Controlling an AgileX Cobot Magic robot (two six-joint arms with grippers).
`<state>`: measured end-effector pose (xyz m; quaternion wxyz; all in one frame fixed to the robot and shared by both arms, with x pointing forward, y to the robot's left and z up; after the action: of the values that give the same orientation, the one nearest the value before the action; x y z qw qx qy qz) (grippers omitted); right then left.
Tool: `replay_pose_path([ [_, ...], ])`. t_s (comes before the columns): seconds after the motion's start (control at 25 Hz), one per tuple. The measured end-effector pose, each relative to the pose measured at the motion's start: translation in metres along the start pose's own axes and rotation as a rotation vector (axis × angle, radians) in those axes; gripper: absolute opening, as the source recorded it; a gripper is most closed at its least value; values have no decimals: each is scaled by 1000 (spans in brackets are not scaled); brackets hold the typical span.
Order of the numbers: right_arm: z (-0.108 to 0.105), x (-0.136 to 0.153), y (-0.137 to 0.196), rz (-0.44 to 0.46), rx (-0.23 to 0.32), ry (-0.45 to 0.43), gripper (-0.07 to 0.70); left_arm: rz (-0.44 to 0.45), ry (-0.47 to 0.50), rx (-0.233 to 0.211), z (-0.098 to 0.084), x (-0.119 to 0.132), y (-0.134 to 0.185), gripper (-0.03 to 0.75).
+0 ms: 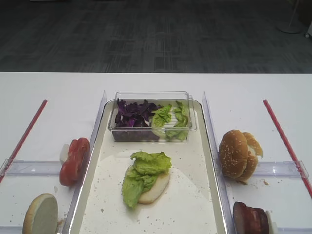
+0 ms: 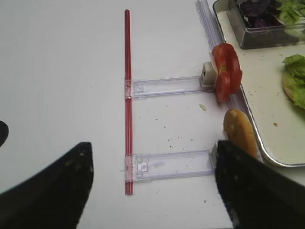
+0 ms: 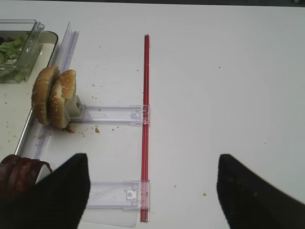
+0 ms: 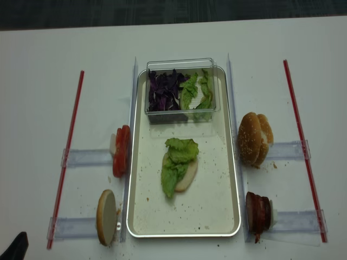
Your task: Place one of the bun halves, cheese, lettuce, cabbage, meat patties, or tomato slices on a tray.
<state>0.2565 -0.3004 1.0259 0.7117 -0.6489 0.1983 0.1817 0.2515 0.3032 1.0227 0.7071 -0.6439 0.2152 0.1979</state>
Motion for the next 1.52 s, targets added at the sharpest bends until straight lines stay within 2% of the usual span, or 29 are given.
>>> replay_pose_path([
  [1.52, 0, 0, 0, 0, -1, 0, 572, 0, 0, 0, 0, 0, 0, 492],
])
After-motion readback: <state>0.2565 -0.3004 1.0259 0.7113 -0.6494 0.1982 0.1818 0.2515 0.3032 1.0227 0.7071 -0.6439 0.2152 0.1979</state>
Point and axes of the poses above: a point on each arm's last joint axis where the gripper is mounted, x pointing out along that axis toward the gripper, z along the wrist's bending axis when the last joint is at zero, y = z × x, the point moved 3 cm from there along x, pointing out along that axis toward the gripper, and after that the axes turned 6 degrees about x, right-handed, at the moved point
